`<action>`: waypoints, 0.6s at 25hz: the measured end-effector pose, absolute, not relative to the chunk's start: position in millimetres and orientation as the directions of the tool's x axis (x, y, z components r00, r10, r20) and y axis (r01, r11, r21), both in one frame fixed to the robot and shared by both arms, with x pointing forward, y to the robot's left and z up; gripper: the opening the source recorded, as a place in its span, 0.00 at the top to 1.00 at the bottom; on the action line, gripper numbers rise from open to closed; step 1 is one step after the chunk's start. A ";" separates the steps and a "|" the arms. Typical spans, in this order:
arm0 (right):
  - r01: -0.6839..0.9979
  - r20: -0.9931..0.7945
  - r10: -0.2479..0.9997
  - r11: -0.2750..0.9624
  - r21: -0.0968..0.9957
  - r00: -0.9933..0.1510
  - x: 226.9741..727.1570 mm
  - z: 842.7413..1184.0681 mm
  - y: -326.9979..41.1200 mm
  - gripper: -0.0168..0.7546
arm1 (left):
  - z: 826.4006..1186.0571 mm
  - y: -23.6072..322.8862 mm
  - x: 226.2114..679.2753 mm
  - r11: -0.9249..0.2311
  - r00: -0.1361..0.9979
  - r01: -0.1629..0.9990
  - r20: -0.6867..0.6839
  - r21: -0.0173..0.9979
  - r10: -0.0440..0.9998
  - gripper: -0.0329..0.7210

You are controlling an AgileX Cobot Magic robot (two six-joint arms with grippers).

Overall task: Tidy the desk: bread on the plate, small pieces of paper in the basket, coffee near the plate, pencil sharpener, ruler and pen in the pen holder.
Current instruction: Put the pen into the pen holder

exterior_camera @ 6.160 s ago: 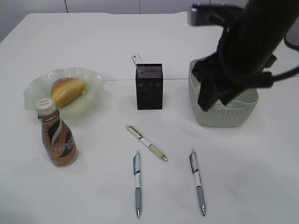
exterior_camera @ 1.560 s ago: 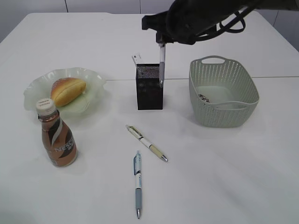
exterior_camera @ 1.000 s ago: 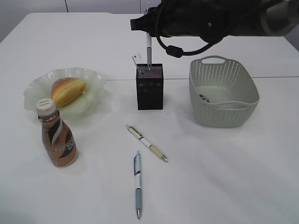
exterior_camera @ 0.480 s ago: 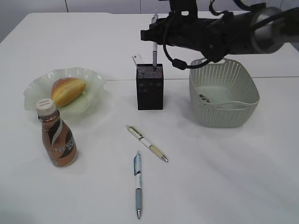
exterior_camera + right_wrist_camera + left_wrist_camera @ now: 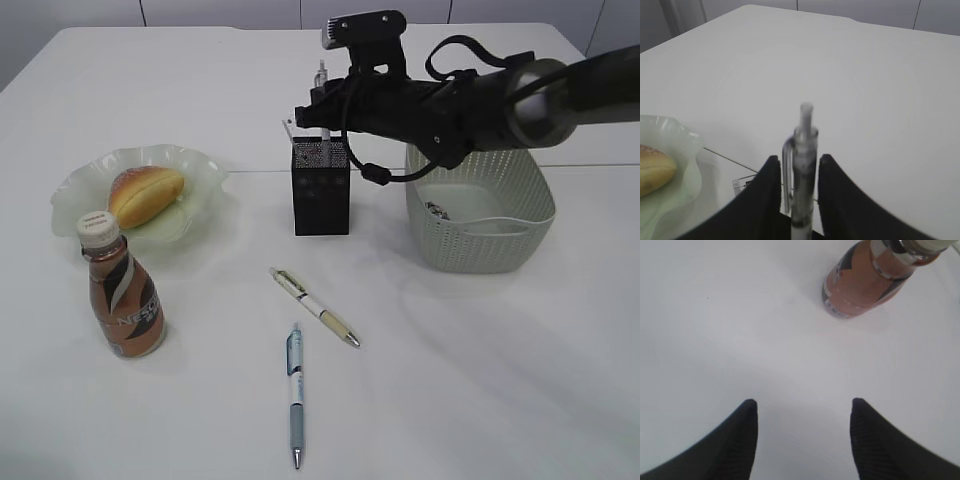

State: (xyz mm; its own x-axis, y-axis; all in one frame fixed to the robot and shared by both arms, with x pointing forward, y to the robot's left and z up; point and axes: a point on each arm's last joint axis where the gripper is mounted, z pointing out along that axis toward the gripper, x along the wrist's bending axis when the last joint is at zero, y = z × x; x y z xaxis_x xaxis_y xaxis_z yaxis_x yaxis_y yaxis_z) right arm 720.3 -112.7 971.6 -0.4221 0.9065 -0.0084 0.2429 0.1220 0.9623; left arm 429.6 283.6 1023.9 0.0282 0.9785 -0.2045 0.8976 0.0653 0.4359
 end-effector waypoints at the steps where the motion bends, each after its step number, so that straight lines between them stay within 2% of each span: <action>1: 0.241 -0.010 0.906 0.123 0.963 -0.423 720.2 971.4 -112.7 0.74 | 1023.9 283.6 429.6 0.065 0.028 0.898 -0.205 0.436 0.978 0.38; 5: 0.240 -0.013 0.905 0.126 0.962 -0.425 720.2 971.4 -112.6 0.52 | 1023.8 284.0 429.6 0.061 0.030 0.898 -0.199 0.436 0.980 0.38; 6: 0.239 -0.013 0.905 0.126 0.963 -0.425 720.2 971.5 -112.6 0.49 | 1023.8 284.1 429.6 0.060 0.031 0.898 -0.198 0.436 0.980 0.38; 10: 0.248 0.021 0.910 0.090 0.965 -0.414 718.7 979.9 -113.4 0.46 | 1023.7 284.2 429.6 0.058 0.031 0.898 -0.195 0.436 0.980 0.38; 15: 0.349 0.029 0.941 0.097 0.932 -0.337 702.7 1024.4 -126.6 0.45 | 1023.6 284.7 429.5 0.052 0.034 0.898 -0.188 0.437 0.982 0.38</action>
State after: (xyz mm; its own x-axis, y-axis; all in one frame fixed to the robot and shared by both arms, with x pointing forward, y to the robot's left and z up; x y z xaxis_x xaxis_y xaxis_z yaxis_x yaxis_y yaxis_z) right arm 702.7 -126.6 1024.4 -0.3370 0.9411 0.0285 0.3488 0.0967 0.9322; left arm 429.5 284.7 1023.6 0.0342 0.9816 -0.1877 0.8980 0.0523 0.4369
